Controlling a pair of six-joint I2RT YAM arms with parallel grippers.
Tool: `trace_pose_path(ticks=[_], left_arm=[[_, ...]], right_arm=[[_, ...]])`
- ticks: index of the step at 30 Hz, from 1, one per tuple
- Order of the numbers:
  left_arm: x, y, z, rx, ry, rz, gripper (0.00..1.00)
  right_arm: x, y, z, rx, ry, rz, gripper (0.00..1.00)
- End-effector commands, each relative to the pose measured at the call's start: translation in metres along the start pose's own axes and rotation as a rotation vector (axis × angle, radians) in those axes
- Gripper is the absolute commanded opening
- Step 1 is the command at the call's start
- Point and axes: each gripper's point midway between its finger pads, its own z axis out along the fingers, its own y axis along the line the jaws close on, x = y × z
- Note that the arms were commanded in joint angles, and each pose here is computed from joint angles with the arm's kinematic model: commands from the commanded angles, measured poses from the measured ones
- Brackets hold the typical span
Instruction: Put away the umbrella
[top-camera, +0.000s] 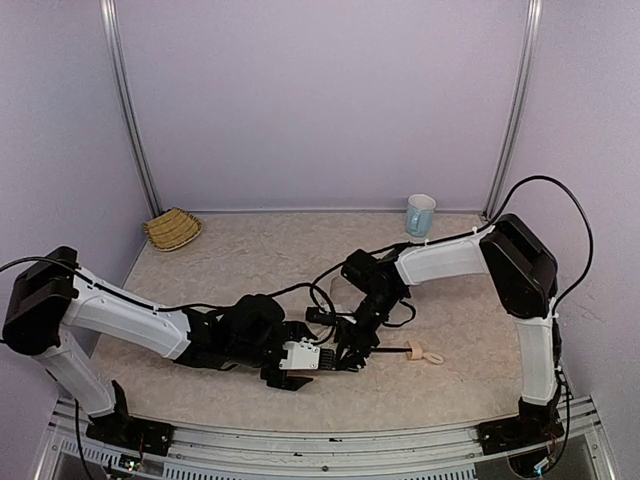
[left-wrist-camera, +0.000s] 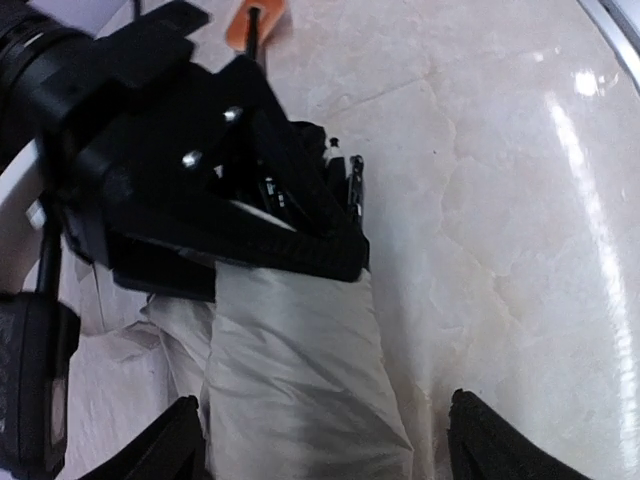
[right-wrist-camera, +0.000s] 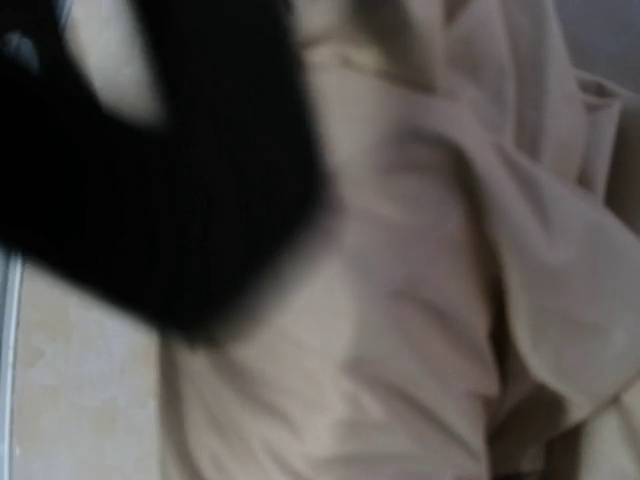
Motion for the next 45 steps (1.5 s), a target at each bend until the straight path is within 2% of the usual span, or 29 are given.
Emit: trace_pose_path(ticks=[1,6,9,14,18,21,26,31,38,42,45], left_arm=[[0.018,-0.005,0.017,0.074,0.094,0.009,0.77],[0.039,-0.012,0.030,0.102,0.186,-0.024,0.76],[0.053,-0.018,0.036,0.123,0.246,-0.036,0.57],[0.077,-0.029,0.050,0.185,0.354,-0.075,0.55],[0.079,-0.046,0.055,0.291,0.380,-0.110,0.48],[0.082,-0.059,0.055,0.369,0.405,-0.156,0.42],[0.088,-0.075,0.050,0.478,0.447,-0.262,0.40],[0.091,-0.082,0.048,0.556,0.475,-0.378,0.39],[0.083,-0.087,0.045,0.705,0.450,-0.540,0.39],[0.076,-0.087,0.043,0.781,0.429,-0.603,0.39],[0.075,-0.088,0.043,0.823,0.435,-0.636,0.39]], right_arm=[[0.088,0.012,0.031,-0.089,0.277,0.278,0.09],[0.078,0.003,0.027,-0.080,0.233,0.255,0.11],[0.072,0.001,0.026,-0.071,0.216,0.232,0.13],[0.057,-0.002,0.018,-0.044,0.159,0.188,0.20],[0.046,-0.010,0.006,0.029,0.115,0.169,0.37],[0.032,-0.018,-0.014,0.098,0.028,0.154,0.52],[0.005,-0.018,-0.062,0.279,-0.127,0.055,0.68],[-0.008,-0.006,-0.101,0.468,-0.227,-0.061,0.71],[-0.020,0.026,-0.160,0.768,-0.396,-0.223,0.70],[-0.020,0.054,-0.158,0.932,-0.417,-0.428,0.70],[-0.022,0.070,-0.131,0.982,-0.351,-0.565,0.70]])
